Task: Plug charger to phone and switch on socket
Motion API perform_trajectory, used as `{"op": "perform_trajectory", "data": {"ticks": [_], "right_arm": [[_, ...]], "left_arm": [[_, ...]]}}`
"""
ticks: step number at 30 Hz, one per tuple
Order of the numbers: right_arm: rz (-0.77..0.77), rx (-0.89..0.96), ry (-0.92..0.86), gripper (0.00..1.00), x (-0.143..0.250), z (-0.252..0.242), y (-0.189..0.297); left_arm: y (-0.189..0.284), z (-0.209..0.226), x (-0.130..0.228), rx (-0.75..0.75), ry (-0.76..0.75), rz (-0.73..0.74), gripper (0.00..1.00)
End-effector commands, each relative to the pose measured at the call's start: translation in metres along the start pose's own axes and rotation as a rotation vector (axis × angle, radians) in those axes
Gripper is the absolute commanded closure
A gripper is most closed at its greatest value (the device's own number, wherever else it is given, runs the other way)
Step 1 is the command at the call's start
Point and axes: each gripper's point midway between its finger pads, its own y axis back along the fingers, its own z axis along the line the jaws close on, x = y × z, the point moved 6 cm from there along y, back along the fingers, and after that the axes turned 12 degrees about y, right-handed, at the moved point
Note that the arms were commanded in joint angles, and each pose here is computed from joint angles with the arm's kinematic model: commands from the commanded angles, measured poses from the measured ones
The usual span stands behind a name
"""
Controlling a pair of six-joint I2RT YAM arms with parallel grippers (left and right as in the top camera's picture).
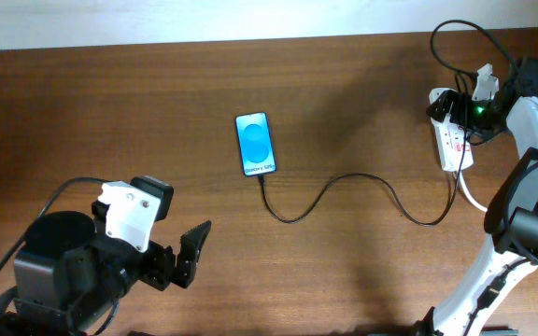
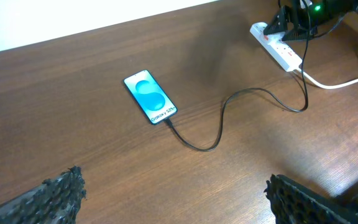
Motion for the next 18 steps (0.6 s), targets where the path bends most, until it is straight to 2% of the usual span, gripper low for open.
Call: {"op": "perform_trajectory", "data": {"ticks": [1,18], "right_arm": [[0.008,0.021,0.004,0.02,-0.0029,-0.0016,-0.0048],[0.012,0.038,0.003,0.02,-0.0023,-0.0038,-0.0051]], "left_arm": [[-0.0019,0.0020,0.0013,-0.014,-0.015,0.004,0.01],[-0.0019,0.0020,0.0013,-0.014,-0.015,0.004,0.01]]}}
